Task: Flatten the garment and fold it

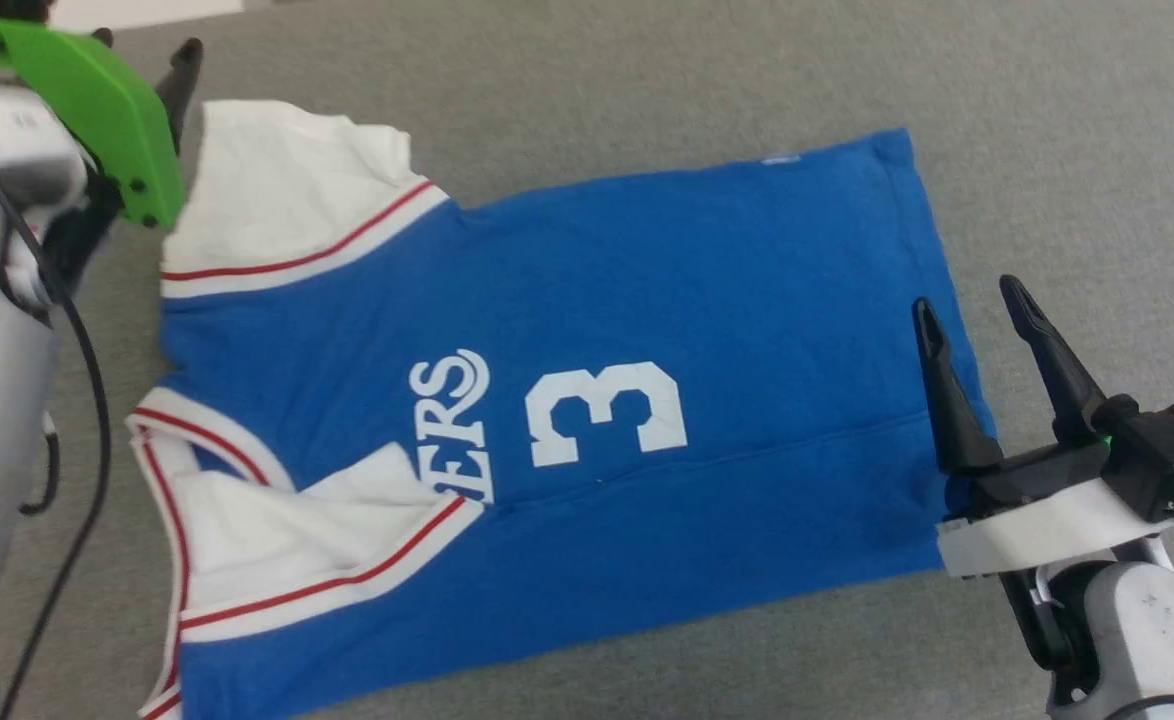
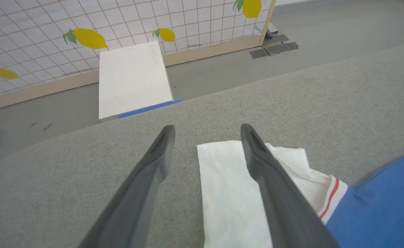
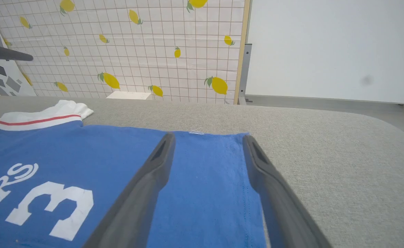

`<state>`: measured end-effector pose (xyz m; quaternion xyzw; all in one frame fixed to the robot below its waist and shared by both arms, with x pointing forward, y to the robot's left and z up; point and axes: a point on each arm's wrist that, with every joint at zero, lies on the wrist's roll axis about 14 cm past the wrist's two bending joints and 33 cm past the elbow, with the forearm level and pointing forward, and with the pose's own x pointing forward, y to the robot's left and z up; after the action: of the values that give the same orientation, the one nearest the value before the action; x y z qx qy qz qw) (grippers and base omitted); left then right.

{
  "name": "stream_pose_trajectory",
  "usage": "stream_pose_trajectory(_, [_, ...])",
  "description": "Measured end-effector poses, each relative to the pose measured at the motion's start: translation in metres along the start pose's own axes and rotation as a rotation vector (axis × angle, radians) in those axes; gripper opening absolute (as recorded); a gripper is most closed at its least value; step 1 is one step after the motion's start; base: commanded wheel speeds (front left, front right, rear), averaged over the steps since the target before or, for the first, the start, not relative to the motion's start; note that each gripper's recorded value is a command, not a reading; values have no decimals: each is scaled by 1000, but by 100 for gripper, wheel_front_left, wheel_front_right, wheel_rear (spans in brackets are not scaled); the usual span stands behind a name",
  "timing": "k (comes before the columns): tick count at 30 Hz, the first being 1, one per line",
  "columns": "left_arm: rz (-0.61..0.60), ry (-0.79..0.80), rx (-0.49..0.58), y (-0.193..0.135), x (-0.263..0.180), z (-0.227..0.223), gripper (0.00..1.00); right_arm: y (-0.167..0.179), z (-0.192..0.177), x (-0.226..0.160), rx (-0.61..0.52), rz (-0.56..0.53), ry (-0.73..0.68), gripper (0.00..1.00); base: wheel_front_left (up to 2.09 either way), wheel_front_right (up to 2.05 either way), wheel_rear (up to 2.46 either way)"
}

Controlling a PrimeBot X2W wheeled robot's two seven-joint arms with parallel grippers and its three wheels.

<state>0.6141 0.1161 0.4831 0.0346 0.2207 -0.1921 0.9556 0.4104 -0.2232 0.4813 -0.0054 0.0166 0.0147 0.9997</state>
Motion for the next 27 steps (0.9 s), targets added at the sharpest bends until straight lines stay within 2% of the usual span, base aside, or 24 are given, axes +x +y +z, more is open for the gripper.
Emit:
stream_pose_trajectory(7, [-40,269,-60,-11,39,-45,100,-7,-20,1,11,-42,45,100,0,0,0])
stream_pose_trajectory(14, [-10,530,-92,-14,53,-96,100,-21,-31,-5,1,-94,79,100,0,0,0])
stream_pose_trajectory(16, [-9,565,-97,-16,54,-98,24,-25,-33,-7,-3,-107,87,100,0,0,0])
stream_pose_trajectory(17, [-7,575,-94,-16,54,-99,0,-26,-34,-8,-5,-112,91,100,0,0,0])
stream_pose_trajectory(23, [-18,545,-60,-22,56,-97,0,-31,-33,-8,-15,-125,90,100,0,0,0])
stream_pose_trajectory(27, [-21,531,-49,-21,54,-97,0,-33,-19,11,-49,-94,50,100,0,0,0])
